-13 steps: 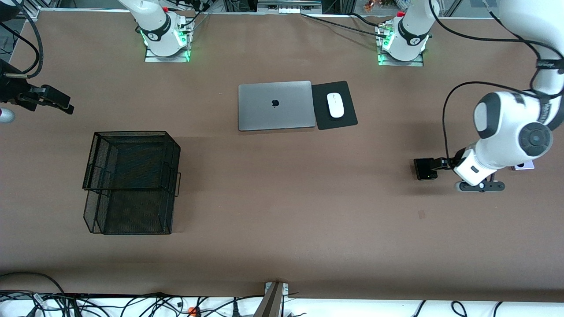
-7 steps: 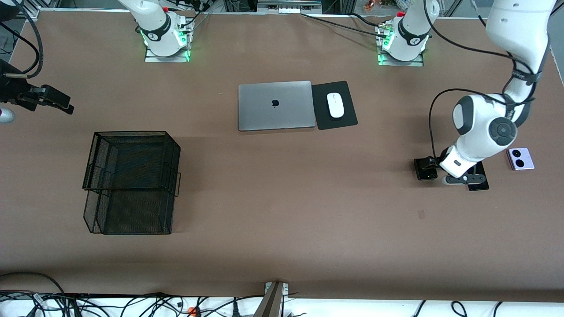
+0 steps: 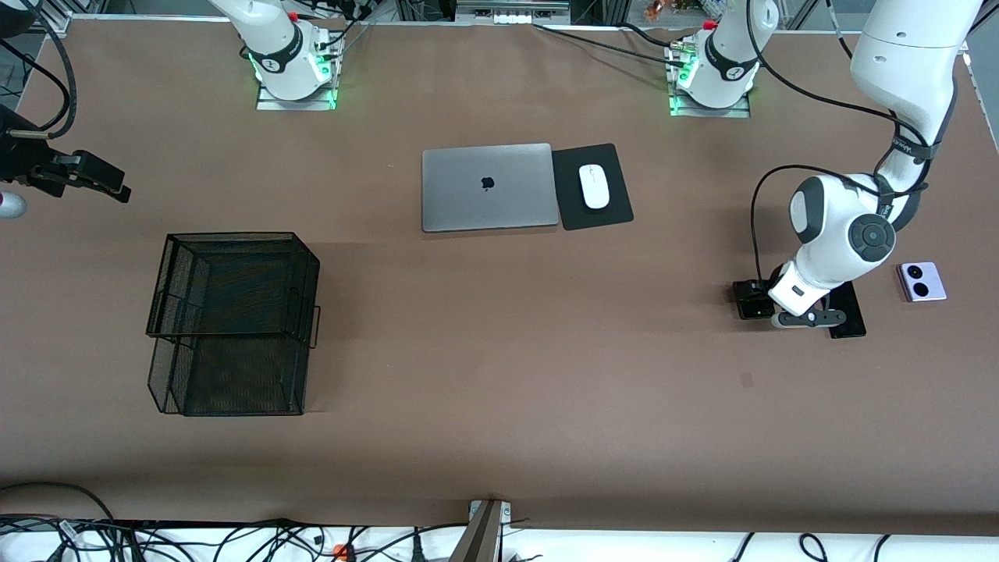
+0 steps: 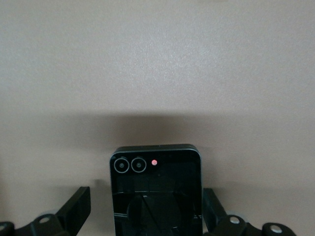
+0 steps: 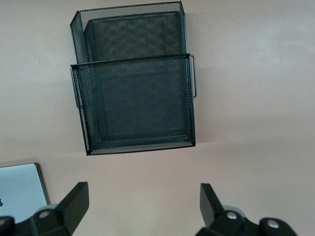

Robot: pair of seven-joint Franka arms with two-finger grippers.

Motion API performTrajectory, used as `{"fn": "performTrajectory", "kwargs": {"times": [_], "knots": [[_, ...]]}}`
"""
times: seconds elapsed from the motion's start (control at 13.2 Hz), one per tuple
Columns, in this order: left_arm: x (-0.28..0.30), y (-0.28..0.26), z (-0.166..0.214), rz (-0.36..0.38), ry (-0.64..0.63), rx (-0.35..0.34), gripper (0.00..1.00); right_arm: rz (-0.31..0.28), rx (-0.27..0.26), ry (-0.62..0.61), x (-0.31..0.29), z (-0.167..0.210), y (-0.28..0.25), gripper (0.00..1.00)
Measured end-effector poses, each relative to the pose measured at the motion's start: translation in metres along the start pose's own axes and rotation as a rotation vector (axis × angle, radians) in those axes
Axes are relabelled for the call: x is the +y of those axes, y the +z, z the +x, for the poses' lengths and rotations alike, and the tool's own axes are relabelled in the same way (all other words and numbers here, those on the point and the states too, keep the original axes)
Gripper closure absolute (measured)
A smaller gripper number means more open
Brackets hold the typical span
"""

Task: Place phones with both arms
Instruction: 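Reach the left gripper down and grasp the small black flip phone, then carry the flip phone with the left gripper and set it beside the laptop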

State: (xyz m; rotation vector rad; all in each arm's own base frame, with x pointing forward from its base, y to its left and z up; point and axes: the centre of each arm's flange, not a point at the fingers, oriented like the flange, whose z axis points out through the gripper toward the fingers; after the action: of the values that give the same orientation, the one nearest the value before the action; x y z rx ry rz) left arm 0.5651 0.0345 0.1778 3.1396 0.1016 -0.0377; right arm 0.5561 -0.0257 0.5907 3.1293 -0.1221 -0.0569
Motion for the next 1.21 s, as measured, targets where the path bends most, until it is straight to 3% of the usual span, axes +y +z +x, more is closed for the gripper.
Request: {"fn": "performTrajectory", "kwargs": {"times": [0.61,0.76,1.21], "knots": [[0.002,0.012,-0.005,-0.002,-0.040,-0.023,0.00,0.000,0.001,0.000,0.000,0.000,0.000,0.00],[0.003,0.011,-0.005,-0.003,-0.038,-0.023,0.21,0.000,0.001,0.000,0.000,0.000,0.000,0.00],[0.007,0.006,0.001,-0.004,-0.033,-0.013,0.21,0.000,0.001,-0.001,-0.001,0.000,-0.001,0.00]]}}
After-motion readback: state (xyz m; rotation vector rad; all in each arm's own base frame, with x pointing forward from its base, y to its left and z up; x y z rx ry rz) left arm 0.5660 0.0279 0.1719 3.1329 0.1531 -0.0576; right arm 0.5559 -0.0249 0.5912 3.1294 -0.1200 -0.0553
